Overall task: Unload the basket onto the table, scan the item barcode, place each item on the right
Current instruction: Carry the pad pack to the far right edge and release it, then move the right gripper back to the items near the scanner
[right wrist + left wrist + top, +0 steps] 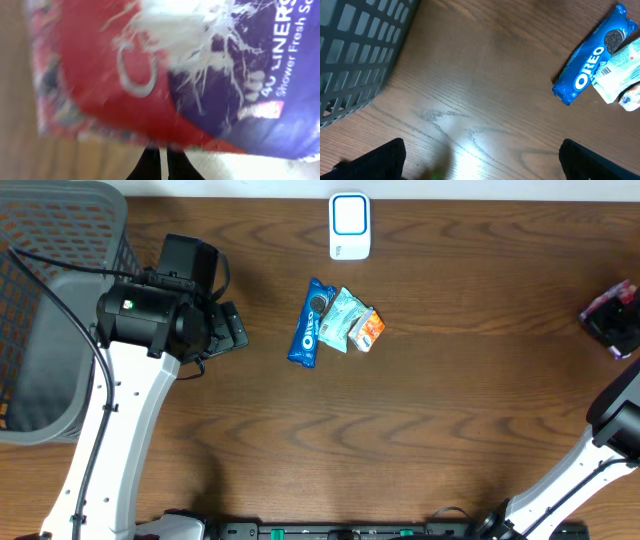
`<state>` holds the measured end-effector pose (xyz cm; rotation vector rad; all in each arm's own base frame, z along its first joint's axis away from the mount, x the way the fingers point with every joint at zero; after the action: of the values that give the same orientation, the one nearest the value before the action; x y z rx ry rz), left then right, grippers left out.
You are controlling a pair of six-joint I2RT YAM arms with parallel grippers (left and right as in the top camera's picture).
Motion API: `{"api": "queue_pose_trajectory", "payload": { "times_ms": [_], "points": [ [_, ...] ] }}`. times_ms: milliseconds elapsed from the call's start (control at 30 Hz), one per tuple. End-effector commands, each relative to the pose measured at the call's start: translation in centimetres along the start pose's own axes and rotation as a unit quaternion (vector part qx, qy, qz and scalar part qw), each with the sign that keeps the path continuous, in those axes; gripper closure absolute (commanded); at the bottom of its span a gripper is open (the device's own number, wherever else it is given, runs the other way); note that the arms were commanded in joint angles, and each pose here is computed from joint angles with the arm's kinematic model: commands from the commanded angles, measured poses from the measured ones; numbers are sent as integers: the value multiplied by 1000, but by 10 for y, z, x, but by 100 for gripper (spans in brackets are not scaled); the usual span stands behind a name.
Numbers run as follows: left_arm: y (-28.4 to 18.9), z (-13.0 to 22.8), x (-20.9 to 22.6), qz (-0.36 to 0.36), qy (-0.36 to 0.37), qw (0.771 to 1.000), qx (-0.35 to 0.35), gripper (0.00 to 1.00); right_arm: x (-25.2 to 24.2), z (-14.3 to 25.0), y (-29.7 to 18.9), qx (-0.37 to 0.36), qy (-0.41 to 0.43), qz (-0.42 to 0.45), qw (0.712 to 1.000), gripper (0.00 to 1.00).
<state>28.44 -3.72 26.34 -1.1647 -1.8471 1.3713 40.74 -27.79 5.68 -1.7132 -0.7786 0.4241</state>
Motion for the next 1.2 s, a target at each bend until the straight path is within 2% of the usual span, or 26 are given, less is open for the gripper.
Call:
{"api": "queue_pose_trajectory", "payload": {
  "times_ms": [0,267,467,500,600,633,667,700,733,767,833,867,967,1000,1100,1167],
  "points": [
    [-4,-1,3,1,-6,1000,-7,2,23,-13,-8,-38,-23,-29,999,96],
    [-4,-1,3,1,-6,1000,-7,2,85,-32,-14,-115,-75,-68,988,81],
    [-4,-1,3,1,-6,1000,-7,2,151,-29,-62,-102,-161,-144,971,81],
    [-4,-1,3,1,-6,1000,-7,2,167,-22,-74,-91,-182,-166,965,78],
    [-4,-1,3,1,-6,1000,-7,2,205,11,-92,-44,-242,-233,941,62],
    [-4,-1,3,1,-6,1000,-7,2,221,33,-96,-10,-262,-268,927,54],
    [-4,-1,3,1,-6,1000,-7,2,227,43,-98,5,-269,-281,921,52],
    [-4,-1,3,1,-6,1000,-7,2,241,73,-98,51,-280,-300,911,47],
    [-4,-1,3,1,-6,1000,-7,2,250,104,-94,96,-291,-297,904,37],
    [-4,-1,3,1,-6,1000,-7,2,253,115,-93,110,-296,-295,902,35],
    [-4,-1,3,1,-6,1000,-7,2,270,159,-85,153,-325,-289,887,24],
    [-4,-1,3,1,-6,1000,-7,2,280,180,-81,166,-344,-289,878,24],
    [-4,-1,3,1,-6,1000,-7,2,311,226,-75,163,-412,-305,843,36],
    [-4,-1,3,1,-6,1000,-7,2,323,240,-74,155,-432,-310,833,36],
    [-4,-1,3,1,-6,1000,-7,2,344,261,-71,120,-474,-288,824,34],
    [-4,-1,3,1,-6,1000,-7,2,357,273,-69,94,-488,-255,830,34]
  ]
}}
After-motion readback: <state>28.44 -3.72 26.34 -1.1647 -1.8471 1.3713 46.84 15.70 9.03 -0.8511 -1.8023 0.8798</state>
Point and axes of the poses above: each gripper's point midway between its finger pads, its own y axis out along the fingers, its own x axis along the line the jaws close on, z = x × y, the point moved 3 cm from there along -y, back along the fingers, and after that the axes turned 7 degrees about -y, right-handed, at the moved point
